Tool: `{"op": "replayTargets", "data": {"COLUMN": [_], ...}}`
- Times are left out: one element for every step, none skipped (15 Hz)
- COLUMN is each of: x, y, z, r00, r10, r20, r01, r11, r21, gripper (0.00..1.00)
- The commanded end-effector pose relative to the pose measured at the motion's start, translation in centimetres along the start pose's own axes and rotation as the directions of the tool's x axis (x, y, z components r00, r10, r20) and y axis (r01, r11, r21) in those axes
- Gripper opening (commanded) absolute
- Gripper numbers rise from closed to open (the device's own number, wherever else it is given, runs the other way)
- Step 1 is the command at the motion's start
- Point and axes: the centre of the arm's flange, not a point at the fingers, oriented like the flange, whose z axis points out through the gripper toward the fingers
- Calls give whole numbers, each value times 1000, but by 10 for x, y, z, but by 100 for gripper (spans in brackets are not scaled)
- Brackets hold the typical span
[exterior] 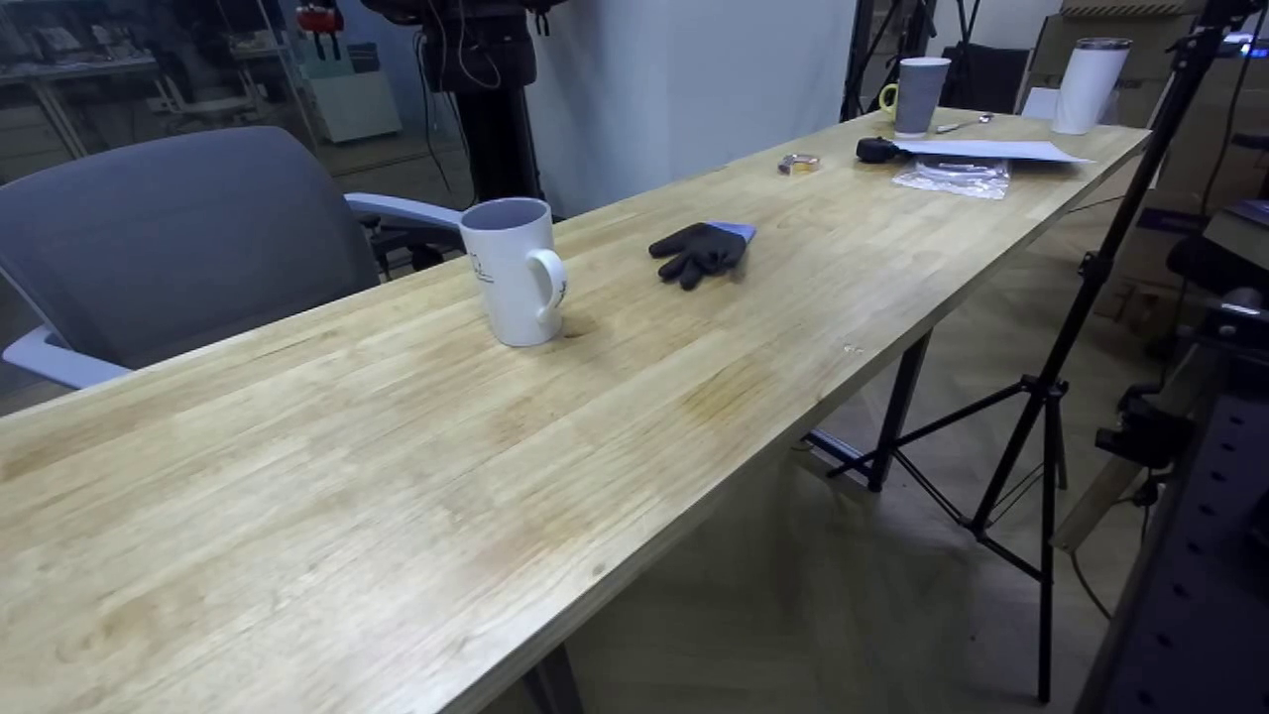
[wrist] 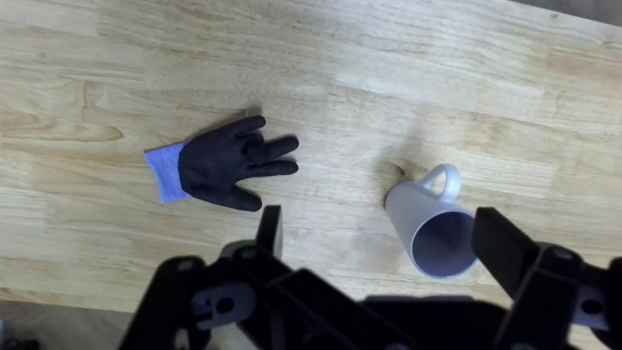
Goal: Move the cup slightly backward
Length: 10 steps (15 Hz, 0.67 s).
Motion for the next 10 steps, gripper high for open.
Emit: {"op": "replayTargets", "data": {"x": [37, 44, 52, 59, 67, 75, 82, 91, 98, 107], "y": [-4, -7, -10, -12, -14, -16, -18, -21, -23, -28], "z": [7, 13, 19, 24, 32, 39, 46, 55, 63, 73], "r00": [1000, 1000, 1000, 1000, 1000, 1000, 1000, 1000, 1000, 999], "r10": [8, 1, -5, -9, -13, -16, -20, -23, -27, -30], "r20": [-21, -19, -17, -14, -9, -3, 2, 10, 17, 26], "r01": [-8, -1, 5, 9, 12, 16, 20, 23, 27, 31], "r11": [1000, 1000, 1000, 1000, 1000, 1000, 1000, 1000, 999, 999], "r21": [-14, -16, -20, -20, -18, -19, -21, -20, -20, -17], "gripper": [100, 100, 100, 100, 100, 100, 100, 100, 100, 100]}}
